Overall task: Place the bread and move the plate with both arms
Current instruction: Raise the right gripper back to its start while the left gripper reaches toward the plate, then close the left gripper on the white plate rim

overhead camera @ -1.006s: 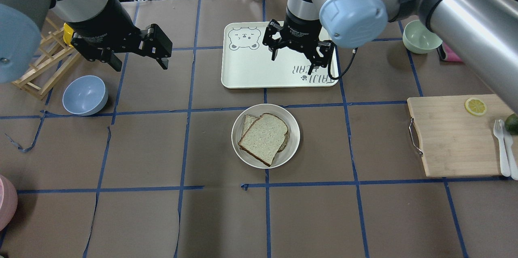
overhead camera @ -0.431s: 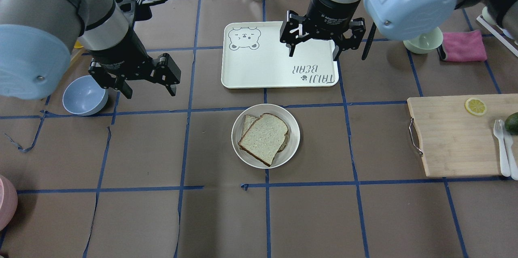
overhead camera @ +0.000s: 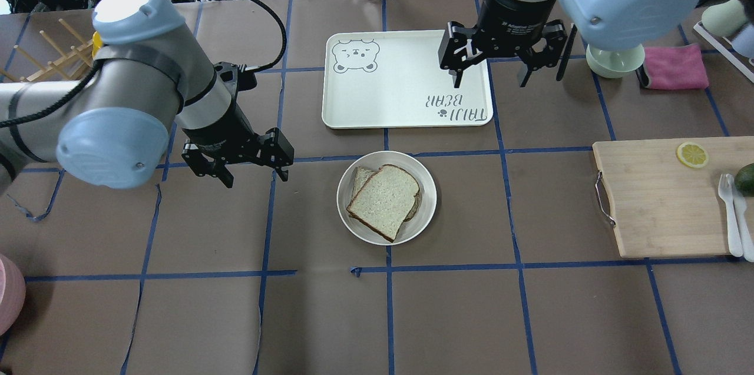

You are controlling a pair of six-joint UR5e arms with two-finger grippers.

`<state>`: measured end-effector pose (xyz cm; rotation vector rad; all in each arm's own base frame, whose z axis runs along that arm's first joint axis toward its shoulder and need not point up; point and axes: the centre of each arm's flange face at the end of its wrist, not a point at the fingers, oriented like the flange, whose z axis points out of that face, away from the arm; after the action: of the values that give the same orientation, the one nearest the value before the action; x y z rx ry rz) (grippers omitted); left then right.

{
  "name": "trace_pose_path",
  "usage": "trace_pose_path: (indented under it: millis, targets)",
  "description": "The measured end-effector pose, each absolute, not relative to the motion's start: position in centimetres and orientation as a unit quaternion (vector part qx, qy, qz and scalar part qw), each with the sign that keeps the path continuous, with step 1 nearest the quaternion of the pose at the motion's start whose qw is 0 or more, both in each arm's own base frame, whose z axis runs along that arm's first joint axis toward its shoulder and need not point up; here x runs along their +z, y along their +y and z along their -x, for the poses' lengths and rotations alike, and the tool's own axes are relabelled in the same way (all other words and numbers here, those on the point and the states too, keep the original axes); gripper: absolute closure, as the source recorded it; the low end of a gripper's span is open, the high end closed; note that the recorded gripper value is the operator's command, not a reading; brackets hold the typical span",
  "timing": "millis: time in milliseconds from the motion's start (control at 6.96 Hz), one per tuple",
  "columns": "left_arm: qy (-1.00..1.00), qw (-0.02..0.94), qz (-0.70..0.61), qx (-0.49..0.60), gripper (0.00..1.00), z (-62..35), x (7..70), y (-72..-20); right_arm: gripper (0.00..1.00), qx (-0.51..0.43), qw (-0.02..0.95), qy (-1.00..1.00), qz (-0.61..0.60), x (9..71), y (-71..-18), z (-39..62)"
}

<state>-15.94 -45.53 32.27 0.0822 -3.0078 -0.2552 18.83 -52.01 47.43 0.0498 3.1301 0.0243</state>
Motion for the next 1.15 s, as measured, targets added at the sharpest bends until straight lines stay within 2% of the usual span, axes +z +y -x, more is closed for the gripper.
trace_pose_path:
  millis: [288,719,862,1006,1150]
  targets:
    - [-0.993,0.085,-0.03,-0.082,0.0,16.4,26.2,-46.6,0.0,0.009,-0.014,0.999,-0.047,48.9,-51.3,-14.5]
    - [-0.987,0.128,-0.047,-0.087,0.0,17.8,19.6,-49.1,0.0,0.015,-0.021,0.998,-0.052,49.1,-50.1,-13.6]
    - [-0.985,0.14,-0.061,-0.084,0.03,19.0,18.4,-49.4,0.0,0.017,-0.022,0.998,-0.051,48.8,-49.9,-13.6]
    - [-0.984,0.145,-0.066,-0.08,0.12,20.5,17.4,-49.4,0.0,0.021,-0.025,0.998,-0.051,48.4,-49.8,-13.6]
    - [-0.984,0.147,-0.065,-0.076,0.16,21.3,16.8,-49.5,0.0,0.023,-0.029,0.998,-0.052,48.2,-49.6,-13.5]
